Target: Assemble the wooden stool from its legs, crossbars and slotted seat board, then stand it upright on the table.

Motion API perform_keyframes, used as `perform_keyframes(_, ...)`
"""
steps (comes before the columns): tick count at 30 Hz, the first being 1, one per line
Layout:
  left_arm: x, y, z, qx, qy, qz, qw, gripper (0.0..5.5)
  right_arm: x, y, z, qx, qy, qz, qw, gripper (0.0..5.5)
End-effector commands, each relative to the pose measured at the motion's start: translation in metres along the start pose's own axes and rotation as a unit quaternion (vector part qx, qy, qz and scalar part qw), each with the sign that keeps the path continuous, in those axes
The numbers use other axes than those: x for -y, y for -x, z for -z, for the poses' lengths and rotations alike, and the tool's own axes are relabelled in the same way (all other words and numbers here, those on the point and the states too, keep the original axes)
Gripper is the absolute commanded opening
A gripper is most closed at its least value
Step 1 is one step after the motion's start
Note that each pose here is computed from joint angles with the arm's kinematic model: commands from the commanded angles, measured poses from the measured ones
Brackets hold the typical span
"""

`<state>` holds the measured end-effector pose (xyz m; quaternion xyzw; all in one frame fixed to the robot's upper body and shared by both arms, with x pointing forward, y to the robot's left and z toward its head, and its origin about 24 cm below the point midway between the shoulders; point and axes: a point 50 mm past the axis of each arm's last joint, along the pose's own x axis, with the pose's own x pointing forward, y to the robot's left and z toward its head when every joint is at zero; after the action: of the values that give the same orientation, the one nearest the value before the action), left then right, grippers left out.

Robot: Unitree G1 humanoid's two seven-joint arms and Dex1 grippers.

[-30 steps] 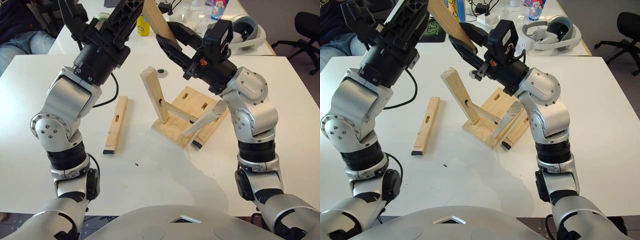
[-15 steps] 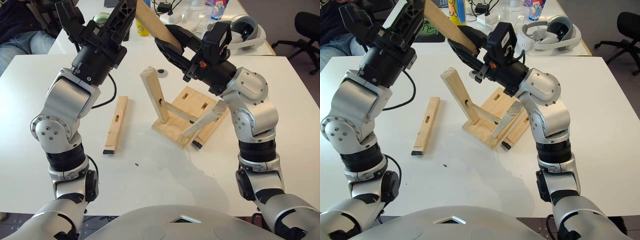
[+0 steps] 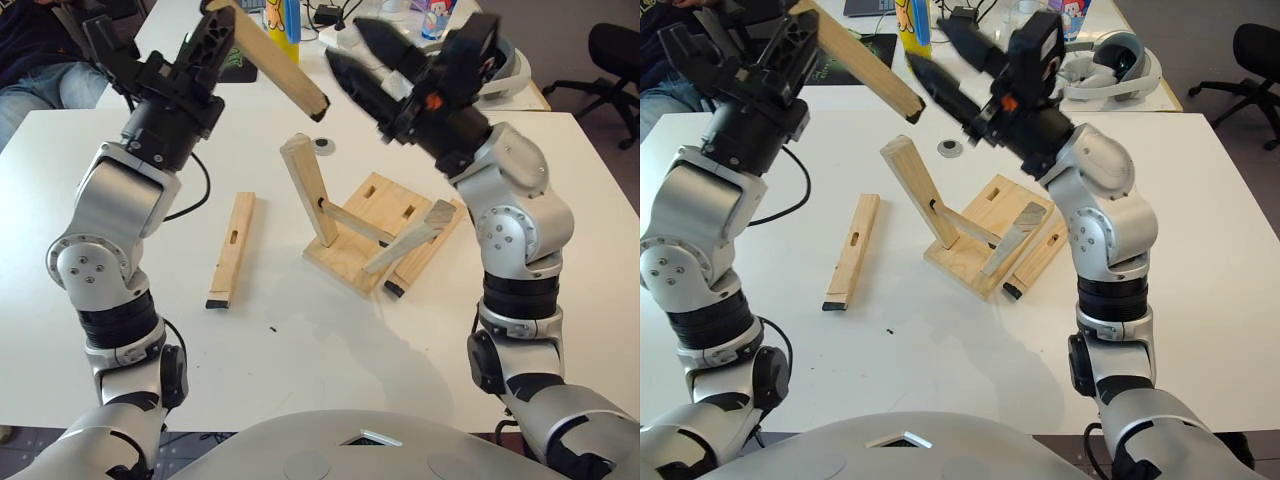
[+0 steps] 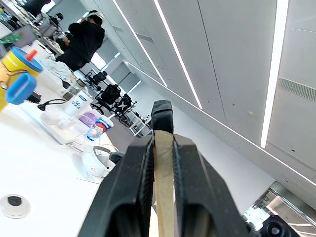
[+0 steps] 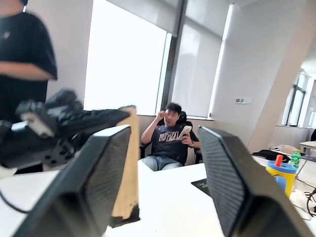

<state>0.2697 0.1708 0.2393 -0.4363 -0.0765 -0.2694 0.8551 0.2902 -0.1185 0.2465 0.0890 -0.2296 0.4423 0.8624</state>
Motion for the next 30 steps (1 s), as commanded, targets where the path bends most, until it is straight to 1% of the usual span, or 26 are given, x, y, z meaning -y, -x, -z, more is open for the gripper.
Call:
perform_keyframes(1,-0.014,0.014,-0.02,0.02,-0.035,-0.05,0.998,0.43,0.024,0.007,-0.026,0.06,-0.034,0.095,0.993,2.57)
perform_keyframes(3,-0.025,0.028,-0.029,0.014,-0.077,-0.098,0.992,0.43,0.041,0.024,-0.028,0.061,-0.011,0.178,0.982,2.57)
perform_keyframes(5,-0.036,0.037,-0.031,-0.006,-0.125,-0.139,0.982,0.43,0.052,0.044,-0.026,0.056,0.012,0.252,0.966,2.57)
perform_keyframes(6,-0.041,0.042,-0.028,-0.021,-0.141,-0.161,0.977,0.43,0.056,0.056,-0.022,0.048,0.027,0.292,0.955,2.57)
perform_keyframes(8,-0.05,0.049,-0.018,-0.067,-0.208,-0.183,0.959,0.43,0.058,0.08,-0.01,0.034,0.043,0.373,0.926,2.57)
perform_keyframes(10,-0.054,0.054,-0.003,-0.11,-0.257,-0.178,0.943,0.43,0.051,0.108,0.011,0.003,0.069,0.442,0.894,2.57)
perform_keyframes(11,-0.055,0.056,0.004,-0.118,-0.262,-0.173,0.942,0.43,0.045,0.118,0.022,-0.018,0.08,0.461,0.884,2.57)
perform_keyframes(12,-0.055,0.058,0.011,-0.121,-0.262,-0.169,0.942,0.43,0.037,0.127,0.034,-0.04,0.082,0.475,0.875,2.34)
perform_keyframes(13,-0.056,0.06,0.016,-0.123,-0.259,-0.167,0.943,0.43,0.028,0.133,0.045,-0.064,0.089,0.477,0.872,2.24)
perform_keyframes(15,-0.057,0.065,0.022,-0.121,-0.268,-0.164,0.942,0.43,0.009,0.14,0.061,-0.098,0.089,0.475,0.87,1.86)
perform_keyframes(17,-0.059,0.069,0.022,-0.11,-0.288,-0.168,0.936,0.43,-0.002,0.144,0.071,-0.112,0.081,0.479,0.867,1.57)
perform_keyframes(18,-0.06,0.071,0.021,-0.103,-0.295,-0.171,0.934,0.43,-0.004,0.144,0.073,-0.115,0.077,0.481,0.866,1.46)
perform_keyframes(19,-0.061,0.074,0.021,-0.096,-0.303,-0.174,0.932,0.43,-0.007,0.144,0.076,-0.118,0.075,0.48,0.866,1.24)
perform_keyframes(23,-0.07,0.085,0.028,-0.092,-0.32,-0.195,0.923,0.43,-0.011,0.14,0.081,-0.126,0.07,0.466,0.873,0.7)
perform_keyframes(27,-0.082,0.095,0.04,-0.103,-0.318,-0.217,0.917,0.43,-0.012,0.133,0.087,-0.135,0.06,0.441,0.885,0.67)
perform_keyframes(30,-0.087,0.097,0.044,-0.096,-0.321,-0.227,0.914,0.43,-0.009,0.128,0.087,-0.134,0.057,0.432,0.89,0.67)
